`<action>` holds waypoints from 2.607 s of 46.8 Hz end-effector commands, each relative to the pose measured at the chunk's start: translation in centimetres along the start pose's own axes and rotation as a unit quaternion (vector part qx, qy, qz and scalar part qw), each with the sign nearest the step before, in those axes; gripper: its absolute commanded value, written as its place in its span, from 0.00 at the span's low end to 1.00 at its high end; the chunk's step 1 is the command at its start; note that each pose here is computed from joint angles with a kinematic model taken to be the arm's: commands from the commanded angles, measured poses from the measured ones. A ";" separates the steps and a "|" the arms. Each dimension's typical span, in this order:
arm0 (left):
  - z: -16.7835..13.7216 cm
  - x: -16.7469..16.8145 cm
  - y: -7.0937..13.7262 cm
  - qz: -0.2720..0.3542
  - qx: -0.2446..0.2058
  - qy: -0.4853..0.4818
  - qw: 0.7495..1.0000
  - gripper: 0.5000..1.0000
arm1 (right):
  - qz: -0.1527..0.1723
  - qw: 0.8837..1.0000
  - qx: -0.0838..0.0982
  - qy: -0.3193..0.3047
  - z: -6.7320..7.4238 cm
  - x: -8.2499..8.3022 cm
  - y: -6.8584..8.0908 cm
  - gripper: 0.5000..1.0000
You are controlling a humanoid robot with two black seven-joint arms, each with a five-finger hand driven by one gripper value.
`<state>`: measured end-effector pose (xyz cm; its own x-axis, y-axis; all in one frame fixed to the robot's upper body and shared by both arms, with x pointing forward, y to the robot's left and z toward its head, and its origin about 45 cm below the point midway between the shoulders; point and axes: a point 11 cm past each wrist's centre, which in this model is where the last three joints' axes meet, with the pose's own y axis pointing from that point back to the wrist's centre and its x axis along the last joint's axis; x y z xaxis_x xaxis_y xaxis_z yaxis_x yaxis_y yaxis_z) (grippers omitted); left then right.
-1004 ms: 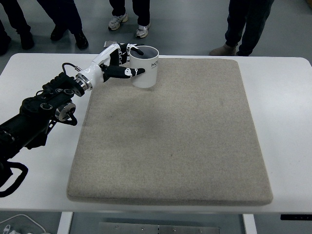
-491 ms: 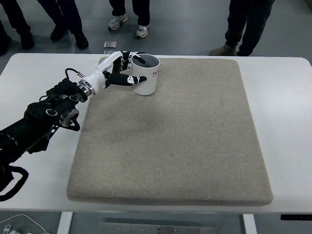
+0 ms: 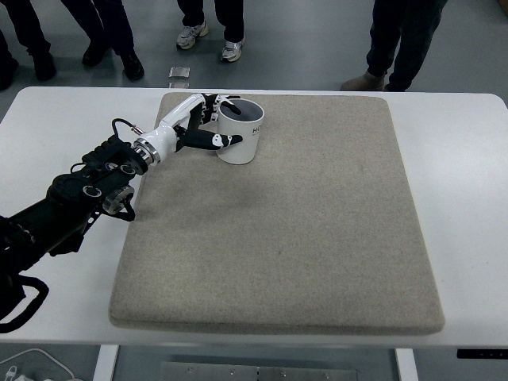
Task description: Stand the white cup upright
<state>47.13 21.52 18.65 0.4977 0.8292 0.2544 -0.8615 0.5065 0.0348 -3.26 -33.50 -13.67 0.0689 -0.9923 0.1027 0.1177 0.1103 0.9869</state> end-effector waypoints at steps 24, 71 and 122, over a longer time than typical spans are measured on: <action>0.2 0.2 -0.1 0.007 -0.004 0.004 1.000 0.47 | 0.000 1.000 0.000 0.001 0.0 0.0 0.0 0.86; 0.9 0.4 -0.4 0.014 -0.014 0.014 1.000 0.92 | -0.002 1.000 0.000 0.002 0.0 -0.1 0.0 0.86; 2.2 1.1 -0.8 0.020 -0.030 0.017 0.999 0.95 | -0.003 1.000 0.000 0.002 0.0 -0.2 0.0 0.86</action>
<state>48.13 21.31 20.91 0.4705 0.8541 0.2219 -0.8719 0.4886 -0.0318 -3.28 -33.36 -13.69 0.0720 -0.9926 0.0976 0.1183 0.1057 0.9873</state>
